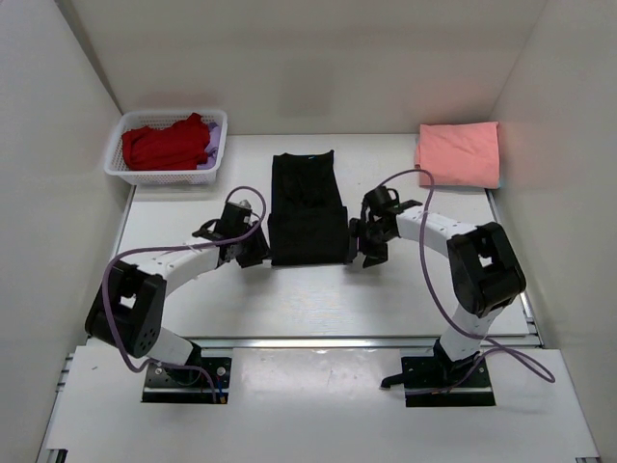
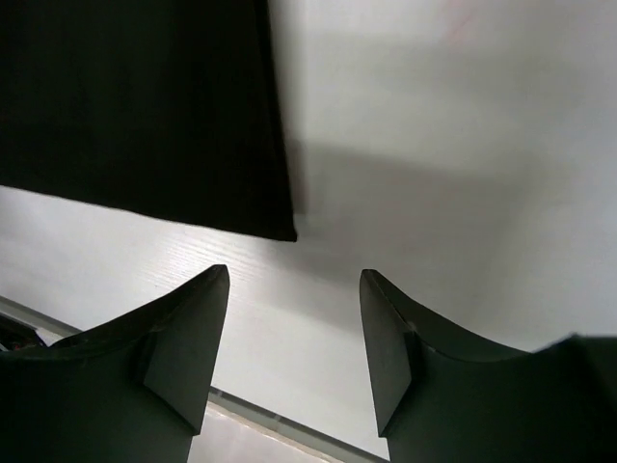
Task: Fold and stack the t-shirts
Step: Grab one side of the 2/3 rectangular tshirt with both arms
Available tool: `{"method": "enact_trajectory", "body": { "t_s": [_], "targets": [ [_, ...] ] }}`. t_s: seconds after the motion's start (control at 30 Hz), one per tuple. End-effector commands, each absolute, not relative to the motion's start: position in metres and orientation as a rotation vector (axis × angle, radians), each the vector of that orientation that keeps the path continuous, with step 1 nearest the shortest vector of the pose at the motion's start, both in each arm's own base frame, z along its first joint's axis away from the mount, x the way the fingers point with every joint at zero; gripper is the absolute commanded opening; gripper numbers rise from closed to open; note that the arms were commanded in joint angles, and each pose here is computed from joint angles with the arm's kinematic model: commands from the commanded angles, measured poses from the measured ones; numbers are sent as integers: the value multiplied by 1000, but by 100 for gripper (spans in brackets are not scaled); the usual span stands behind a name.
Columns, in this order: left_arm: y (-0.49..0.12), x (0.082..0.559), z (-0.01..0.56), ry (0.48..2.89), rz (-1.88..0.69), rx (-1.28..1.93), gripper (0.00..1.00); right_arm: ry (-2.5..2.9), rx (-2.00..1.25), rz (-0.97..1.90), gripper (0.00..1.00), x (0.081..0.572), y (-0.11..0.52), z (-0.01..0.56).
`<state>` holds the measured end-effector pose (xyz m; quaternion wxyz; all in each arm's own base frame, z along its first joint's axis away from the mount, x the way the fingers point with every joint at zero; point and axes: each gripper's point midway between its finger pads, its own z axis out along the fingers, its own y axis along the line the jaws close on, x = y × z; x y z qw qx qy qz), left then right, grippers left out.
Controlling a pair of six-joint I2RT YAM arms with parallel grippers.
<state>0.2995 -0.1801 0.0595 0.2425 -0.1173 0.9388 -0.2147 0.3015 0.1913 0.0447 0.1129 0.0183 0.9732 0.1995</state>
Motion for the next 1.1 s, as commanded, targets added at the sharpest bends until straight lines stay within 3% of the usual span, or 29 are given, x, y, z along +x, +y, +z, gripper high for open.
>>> {"method": "enact_trajectory", "body": {
  "t_s": [0.0, 0.47, 0.57, 0.6, 0.63, 0.67, 0.7, 0.73, 0.93, 1.07],
  "targets": [
    [-170, 302, 53, 2499, -500, -405, 50, 2746, 93, 655, 55, 311, 213, 49],
    [-199, 305, 27, 2491, -613, -486, 51, 2763, 215, 751, 59, 310, 215, 19],
    [-203, 304, 22, 2499, -626, -505, 49, 2780, 222, 798, 47, 304, 218, 15],
    [-203, 304, 18, 2501, -633, -526, 44, 2771, 211, 812, 34, 306, 219, 16],
    [-202, 304, 17, 2497, -646, -553, 32, 2780, 203, 832, 18, 302, 223, 15],
    [-204, 300, 15, 2510, -660, -560, 22, 2791, 196, 844, 7, 298, 225, 12],
    [-206, 302, 16, 2495, -693, -572, 5, 2781, 204, 857, 0, 300, 225, 16],
    [-205, 301, 17, 2502, -710, -593, 0, 2786, 191, 857, 0, 298, 226, 16],
    [-195, 259, 24, 2618, -752, -549, 0, 2805, 109, 889, 0, 276, 227, 37],
    [-180, 210, 37, 2700, -762, -518, 0, 2896, 29, 891, 1, 230, 221, 44]
  ]
}}
